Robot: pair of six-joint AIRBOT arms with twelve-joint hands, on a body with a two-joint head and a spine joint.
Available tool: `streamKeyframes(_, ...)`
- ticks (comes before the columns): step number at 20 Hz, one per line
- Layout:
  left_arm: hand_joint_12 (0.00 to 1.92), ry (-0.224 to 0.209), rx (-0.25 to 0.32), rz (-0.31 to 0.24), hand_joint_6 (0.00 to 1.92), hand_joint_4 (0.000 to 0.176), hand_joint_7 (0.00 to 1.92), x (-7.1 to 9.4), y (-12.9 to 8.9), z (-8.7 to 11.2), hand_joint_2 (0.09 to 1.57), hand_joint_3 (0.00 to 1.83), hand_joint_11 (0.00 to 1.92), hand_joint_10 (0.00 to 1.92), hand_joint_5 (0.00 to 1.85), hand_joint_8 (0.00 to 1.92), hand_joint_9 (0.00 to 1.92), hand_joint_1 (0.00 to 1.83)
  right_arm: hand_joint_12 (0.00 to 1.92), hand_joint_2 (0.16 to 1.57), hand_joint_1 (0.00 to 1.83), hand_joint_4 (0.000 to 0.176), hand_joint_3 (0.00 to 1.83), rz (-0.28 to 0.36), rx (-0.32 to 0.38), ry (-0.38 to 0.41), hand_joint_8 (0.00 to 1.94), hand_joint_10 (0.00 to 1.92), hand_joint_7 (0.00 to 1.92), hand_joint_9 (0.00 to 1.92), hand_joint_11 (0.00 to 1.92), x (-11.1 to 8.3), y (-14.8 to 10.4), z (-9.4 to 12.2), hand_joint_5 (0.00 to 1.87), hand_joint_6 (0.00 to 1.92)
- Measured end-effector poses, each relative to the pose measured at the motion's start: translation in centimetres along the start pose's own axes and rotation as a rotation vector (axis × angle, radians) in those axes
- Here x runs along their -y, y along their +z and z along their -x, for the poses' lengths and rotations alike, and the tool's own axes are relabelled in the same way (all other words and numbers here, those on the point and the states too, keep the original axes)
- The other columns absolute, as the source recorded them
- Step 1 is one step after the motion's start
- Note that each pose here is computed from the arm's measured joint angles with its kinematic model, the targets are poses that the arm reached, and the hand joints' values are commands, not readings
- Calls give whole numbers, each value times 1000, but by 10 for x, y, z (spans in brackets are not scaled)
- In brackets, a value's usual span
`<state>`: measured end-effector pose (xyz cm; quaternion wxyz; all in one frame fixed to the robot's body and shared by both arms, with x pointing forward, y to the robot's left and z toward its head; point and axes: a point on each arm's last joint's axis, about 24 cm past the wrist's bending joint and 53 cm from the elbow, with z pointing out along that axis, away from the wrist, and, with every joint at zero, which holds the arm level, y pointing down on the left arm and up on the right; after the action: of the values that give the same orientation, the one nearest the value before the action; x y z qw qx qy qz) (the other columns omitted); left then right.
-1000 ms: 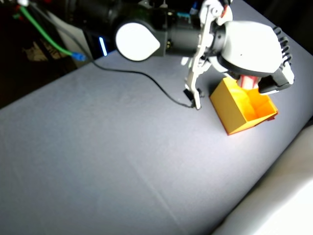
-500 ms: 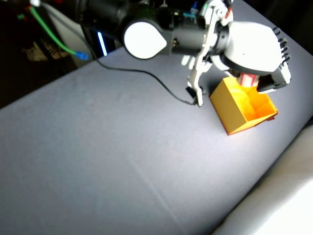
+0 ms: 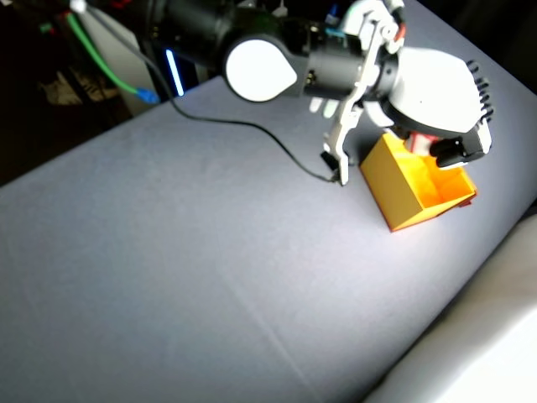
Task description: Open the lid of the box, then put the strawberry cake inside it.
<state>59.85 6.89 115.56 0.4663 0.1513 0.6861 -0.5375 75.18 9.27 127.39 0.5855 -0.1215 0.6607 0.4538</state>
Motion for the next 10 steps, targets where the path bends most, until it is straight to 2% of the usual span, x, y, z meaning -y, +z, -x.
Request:
streamKeyframes(2,648,-1,-5,-5,5,0,114,2,2,-2,1404,7,0,106,226,4,65,628,1697,1308,1303,0,0,-14,-4,0,1544,1709,571,646,512,5,1,0,575,1466)
streamKeyframes(4,689,-1,-2,-9,15,0,138,3,3,0,1395,2,0,108,254,7,84,662,1653,1304,1304,0,0,-29,-1,1,1537,1698,581,640,500,12,1,2,589,1451)
streamKeyframes(5,688,0,2,-11,6,0,129,3,3,2,1384,0,0,102,235,2,80,692,1646,1313,1162,0,0,-40,-3,2,1628,1476,655,614,578,16,1,2,603,1395)
streamKeyframes(6,842,0,1,-12,24,0,173,3,3,1,1381,0,0,119,286,13,132,689,1630,1316,1136,0,0,-46,-6,0,1659,1372,667,620,594,18,1,2,605,1373)
streamKeyframes(7,861,2,0,-14,13,0,159,4,4,2,1387,2,0,109,266,4,116,657,1541,1318,1113,0,0,-51,-9,0,1623,1223,664,634,589,20,1,2,604,1416)
streamKeyframes(8,914,3,-1,-19,2,0,151,5,5,1,1383,0,0,107,222,1,119,663,1358,1305,1106,6,0,-53,-10,1,1520,959,680,667,540,20,0,1,624,1461)
streamKeyframes(9,842,0,0,-20,22,0,164,5,6,1,1374,0,0,99,259,11,133,704,1289,1301,1109,7,0,-55,-9,2,1487,762,702,768,578,21,1,2,614,1473)
streamKeyframes(10,842,1,0,-24,22,0,164,6,7,1,1374,0,0,99,259,11,133,704,1289,1301,1109,7,0,-56,-8,4,1487,762,702,768,578,21,2,3,614,1473)
